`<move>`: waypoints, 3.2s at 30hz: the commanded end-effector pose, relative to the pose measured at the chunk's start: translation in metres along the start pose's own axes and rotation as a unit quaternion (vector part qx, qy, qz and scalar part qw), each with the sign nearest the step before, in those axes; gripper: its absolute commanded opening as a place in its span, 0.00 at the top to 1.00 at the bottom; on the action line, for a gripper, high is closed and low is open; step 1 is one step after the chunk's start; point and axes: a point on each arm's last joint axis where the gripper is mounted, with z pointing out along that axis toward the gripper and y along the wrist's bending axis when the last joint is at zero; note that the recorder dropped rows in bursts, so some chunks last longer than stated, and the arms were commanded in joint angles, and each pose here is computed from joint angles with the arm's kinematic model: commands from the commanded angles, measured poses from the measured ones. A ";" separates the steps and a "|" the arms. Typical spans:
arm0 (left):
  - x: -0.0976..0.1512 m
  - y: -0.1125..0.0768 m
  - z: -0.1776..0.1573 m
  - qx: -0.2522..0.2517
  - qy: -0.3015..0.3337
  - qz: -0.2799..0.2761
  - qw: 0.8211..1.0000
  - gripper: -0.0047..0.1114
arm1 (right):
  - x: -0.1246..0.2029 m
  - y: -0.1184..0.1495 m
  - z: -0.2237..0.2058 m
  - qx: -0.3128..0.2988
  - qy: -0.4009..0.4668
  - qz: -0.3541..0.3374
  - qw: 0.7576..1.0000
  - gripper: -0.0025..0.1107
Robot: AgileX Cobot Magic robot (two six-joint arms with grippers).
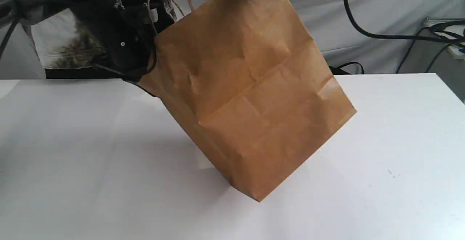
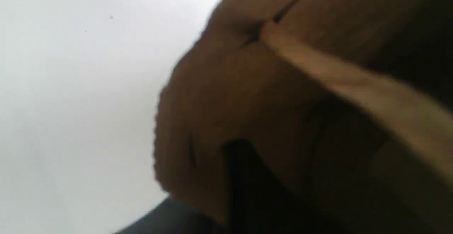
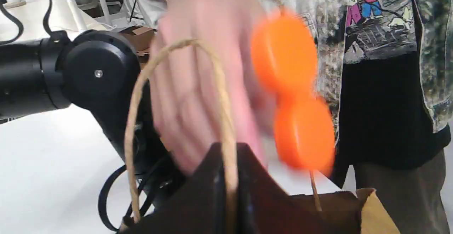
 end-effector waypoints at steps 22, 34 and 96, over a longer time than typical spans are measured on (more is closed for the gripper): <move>-0.018 -0.013 -0.058 -0.014 -0.092 0.045 0.995 0.96 | 0.008 0.036 -0.012 -0.167 0.029 -0.008 0.986 0.98; -0.017 -0.013 -0.069 -0.035 -0.101 0.052 0.993 0.96 | 0.063 0.034 -0.028 -0.037 0.073 -0.042 0.996 0.98; 0.076 -0.076 -0.291 -0.029 -0.315 0.110 0.942 0.41 | -0.044 0.158 -0.178 0.078 -0.101 -0.243 0.961 0.40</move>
